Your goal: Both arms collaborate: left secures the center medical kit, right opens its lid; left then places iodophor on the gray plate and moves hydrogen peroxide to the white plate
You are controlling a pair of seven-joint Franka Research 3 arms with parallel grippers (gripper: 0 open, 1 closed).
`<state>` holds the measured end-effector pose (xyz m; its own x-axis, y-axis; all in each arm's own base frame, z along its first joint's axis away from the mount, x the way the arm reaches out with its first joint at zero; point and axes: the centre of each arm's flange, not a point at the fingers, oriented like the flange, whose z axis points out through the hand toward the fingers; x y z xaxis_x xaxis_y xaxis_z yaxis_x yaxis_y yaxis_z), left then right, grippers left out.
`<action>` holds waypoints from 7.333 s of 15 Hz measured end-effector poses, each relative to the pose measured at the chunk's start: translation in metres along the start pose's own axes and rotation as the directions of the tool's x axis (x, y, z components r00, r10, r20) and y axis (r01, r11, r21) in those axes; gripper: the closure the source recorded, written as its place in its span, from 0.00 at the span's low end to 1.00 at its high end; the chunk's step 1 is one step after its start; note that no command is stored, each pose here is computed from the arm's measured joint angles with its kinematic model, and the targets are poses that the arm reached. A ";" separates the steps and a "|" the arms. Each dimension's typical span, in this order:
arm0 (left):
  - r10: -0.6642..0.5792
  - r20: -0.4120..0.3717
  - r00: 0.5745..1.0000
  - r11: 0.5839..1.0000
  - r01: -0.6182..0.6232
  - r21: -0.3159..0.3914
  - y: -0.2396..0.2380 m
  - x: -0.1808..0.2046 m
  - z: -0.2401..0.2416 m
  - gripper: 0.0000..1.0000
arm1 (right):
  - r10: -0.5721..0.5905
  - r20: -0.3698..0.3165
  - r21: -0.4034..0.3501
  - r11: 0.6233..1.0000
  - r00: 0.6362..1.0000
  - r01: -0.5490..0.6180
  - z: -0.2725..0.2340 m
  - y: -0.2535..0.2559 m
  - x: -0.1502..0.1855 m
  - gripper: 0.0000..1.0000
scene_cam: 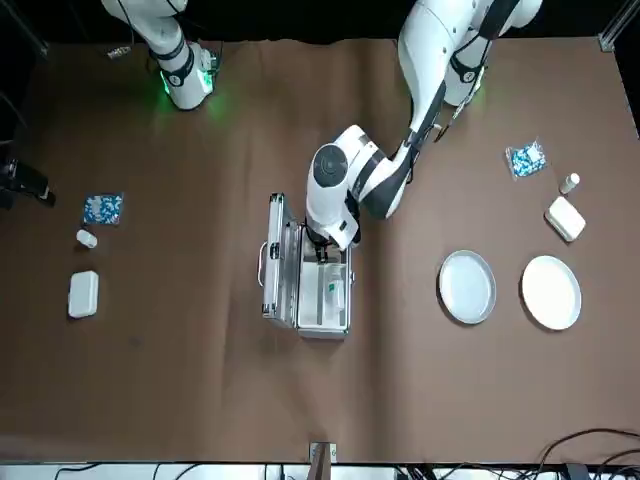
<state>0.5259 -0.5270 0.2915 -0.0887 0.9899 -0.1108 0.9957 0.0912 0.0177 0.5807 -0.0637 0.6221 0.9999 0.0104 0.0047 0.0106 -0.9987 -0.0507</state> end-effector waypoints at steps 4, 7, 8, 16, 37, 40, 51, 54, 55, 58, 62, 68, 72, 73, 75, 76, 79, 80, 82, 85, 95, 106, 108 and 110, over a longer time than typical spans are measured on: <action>0.004 -0.005 1.000 1.000 -0.004 0.004 -0.005 -0.003 0.005 0.47 | -0.014 0.003 0.001 1.000 1.000 0.014 0.002 -0.011 0.001 0.01; 0.010 -0.012 1.000 1.000 -0.010 0.009 -0.009 -0.005 0.011 0.47 | -0.015 0.006 0.001 1.000 1.000 0.015 0.003 -0.012 0.001 0.01; 0.012 -0.014 1.000 1.000 -0.011 0.010 -0.010 -0.005 0.014 0.47 | -0.016 0.005 0.001 1.000 1.000 0.016 0.003 -0.012 0.001 0.01; 0.013 -0.020 1.000 1.000 -0.013 0.013 -0.011 -0.005 0.019 0.48 | -0.021 0.004 0.000 1.000 1.000 0.021 0.002 -0.015 0.001 0.01; 0.018 0.073 0.997 0.995 -0.011 -0.103 0.028 0.001 -0.067 0.67 | -0.035 0.003 0.001 0.999 0.999 0.035 0.001 -0.026 0.001 0.01; 0.025 0.114 0.993 0.991 -0.009 -0.133 0.054 0.026 -0.117 0.67 | -0.036 0.003 0.001 0.999 0.999 0.036 0.001 -0.026 0.001 0.01; 0.146 0.257 0.955 0.989 -0.150 -0.006 0.125 0.164 -0.224 0.67 | -0.058 0.003 0.001 0.998 0.998 0.058 0.002 -0.039 0.002 0.01; 0.220 0.324 0.920 0.967 -0.249 0.050 0.148 0.228 -0.229 0.67 | -0.049 -0.007 -0.011 0.999 0.999 0.049 -0.001 -0.035 0.002 0.01; 0.230 0.344 0.910 0.963 -0.264 0.053 0.154 0.243 -0.230 0.67 | -0.045 -0.007 -0.022 0.999 0.999 0.045 -0.002 -0.032 0.002 0.01; 0.237 0.365 0.900 0.956 -0.283 0.078 0.166 0.284 -0.230 0.67 | -0.037 -0.004 -0.061 0.997 0.999 0.037 -0.003 -0.024 0.001 0.01; 0.273 0.433 0.859 0.940 -0.335 0.071 0.176 0.326 -0.233 0.67 | -0.035 -0.002 -0.063 0.997 0.999 0.035 -0.003 -0.024 0.001 0.01; 0.274 0.469 0.840 0.932 -0.352 0.087 0.182 0.370 -0.233 0.67 | -0.024 0.000 -0.063 0.998 1.000 0.024 -0.002 -0.024 0.001 0.01; 0.272 0.501 0.822 0.928 -0.362 0.091 0.185 0.398 -0.227 0.67 | -0.027 0.003 -0.062 0.998 1.000 0.027 -0.001 -0.027 0.001 0.01; 0.261 0.523 0.811 0.929 -0.359 0.093 0.187 0.408 -0.223 0.67 | -0.028 0.003 -0.062 0.998 1.000 0.028 -0.001 -0.028 0.001 0.01; 0.242 0.565 0.789 0.929 -0.357 0.101 0.191 0.429 -0.212 0.67 | -0.029 0.003 -0.062 0.998 1.000 0.029 -0.001 -0.028 0.001 0.01; 0.236 0.577 0.782 0.929 -0.356 0.103 0.192 0.437 -0.207 0.67 | -0.029 0.004 -0.062 0.998 1.000 0.029 -0.001 -0.028 0.001 0.01; 0.215 0.638 0.739 0.931 -0.353 0.095 0.199 0.463 -0.185 0.67 | -0.031 0.004 -0.062 0.998 1.000 0.031 -0.001 -0.030 0.001 0.01; 0.213 0.670 0.711 0.929 -0.360 0.087 0.201 0.476 -0.173 0.67 | -0.031 0.004 -0.062 0.998 1.000 0.031 -0.001 -0.030 0.001 0.01; 0.211 0.736 0.644 0.925 -0.374 0.063 0.204 0.507 -0.139 0.67 | -0.031 0.004 -0.062 0.998 0.999 0.032 -0.001 -0.030 0.001 0.01; 0.227 0.798 0.558 0.921 -0.389 0.010 0.206 0.551 -0.085 0.67 | -0.032 0.004 -0.062 0.998 0.999 0.032 -0.001 -0.030 0.001 0.01; 0.214 0.913 0.348 0.913 -0.403 -0.061 0.182 0.582 -0.011 0.67 | -0.032 0.004 -0.062 0.998 0.999 0.032 -0.001 -0.030 0.001 0.01; 0.168 0.959 0.230 0.935 -0.344 -0.082 0.161 0.612 0.080 0.67 | -0.034 0.004 -0.061 0.998 0.999 0.034 -0.001 -0.032 0.001 0.01; 0.152 0.963 0.222 0.939 -0.336 -0.071 0.158 0.613 0.090 0.67 | -0.035 0.004 -0.061 0.997 0.999 0.036 -0.001 -0.032 0.001 0.01; 0.139 0.966 0.217 0.941 -0.332 -0.061 0.155 0.613 0.098 0.67 | -0.038 0.005 -0.061 0.997 0.999 0.038 0.000 -0.034 0.001 0.01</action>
<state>0.6289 0.0835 0.1289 0.1461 0.1225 -0.9816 0.9651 -0.2358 0.1142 0.5818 -0.0298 0.6243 0.9988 0.0485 0.0021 0.0485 -0.9988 0.0109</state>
